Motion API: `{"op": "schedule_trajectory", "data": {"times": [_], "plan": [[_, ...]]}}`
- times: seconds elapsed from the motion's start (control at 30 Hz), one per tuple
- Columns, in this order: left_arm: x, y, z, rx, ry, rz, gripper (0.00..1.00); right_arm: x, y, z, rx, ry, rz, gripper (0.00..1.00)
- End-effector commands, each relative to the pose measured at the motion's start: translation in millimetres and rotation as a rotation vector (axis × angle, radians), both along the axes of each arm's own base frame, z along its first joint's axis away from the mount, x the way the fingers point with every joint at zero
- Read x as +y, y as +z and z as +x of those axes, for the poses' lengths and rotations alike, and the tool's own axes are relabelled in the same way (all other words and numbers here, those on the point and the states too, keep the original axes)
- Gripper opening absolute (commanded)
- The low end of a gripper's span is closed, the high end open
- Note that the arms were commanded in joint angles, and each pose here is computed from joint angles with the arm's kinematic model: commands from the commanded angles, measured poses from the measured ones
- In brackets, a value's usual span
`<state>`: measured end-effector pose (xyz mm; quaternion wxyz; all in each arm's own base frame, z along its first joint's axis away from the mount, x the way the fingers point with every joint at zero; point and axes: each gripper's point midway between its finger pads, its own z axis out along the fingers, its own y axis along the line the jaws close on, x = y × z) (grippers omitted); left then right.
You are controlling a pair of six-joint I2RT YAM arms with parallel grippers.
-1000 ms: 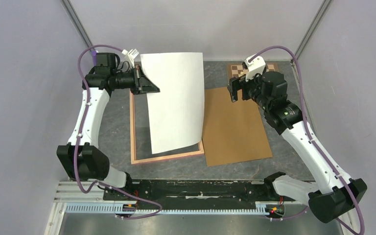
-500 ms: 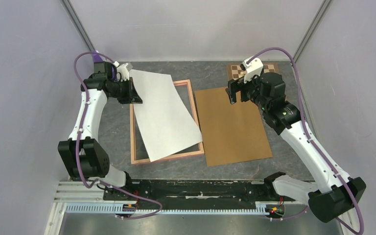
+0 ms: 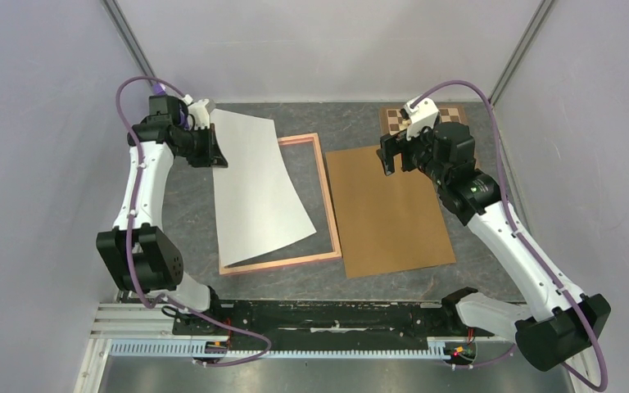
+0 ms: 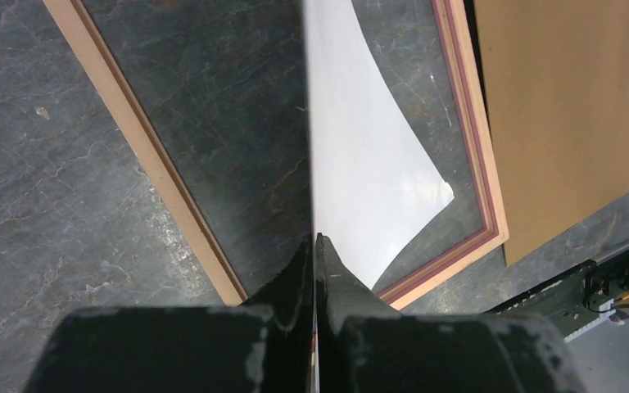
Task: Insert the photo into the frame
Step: Turn over the photo from the photo frame.
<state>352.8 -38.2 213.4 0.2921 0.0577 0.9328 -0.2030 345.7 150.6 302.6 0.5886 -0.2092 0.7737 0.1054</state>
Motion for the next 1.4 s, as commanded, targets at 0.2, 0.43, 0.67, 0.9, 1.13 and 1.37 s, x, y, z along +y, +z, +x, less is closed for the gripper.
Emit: {"op": "schedule_trajectory", "data": {"times": [0.2,0.43,0.67,0.9,1.13,1.37], "plan": [[8,-35,4,0.065,-0.048,0.051,0.02,5,-3,4,-0.014,0.018,0.024,0.91],[8,-48,11,0.079,-0.069,0.048,0.02,7,-14,4,0.005,0.028,0.018,0.91],[2,-64,17,0.097,-0.091,0.037,0.02,15,-30,4,0.028,0.066,0.013,0.91],[-3,-73,27,0.103,-0.091,0.038,0.02,27,-38,7,0.044,0.093,-0.010,0.90],[-7,-84,37,0.116,-0.081,0.049,0.02,34,-43,7,0.048,0.106,-0.037,0.90],[-10,-92,48,0.135,-0.027,0.012,0.02,35,-45,9,0.049,0.105,-0.052,0.90]]}}
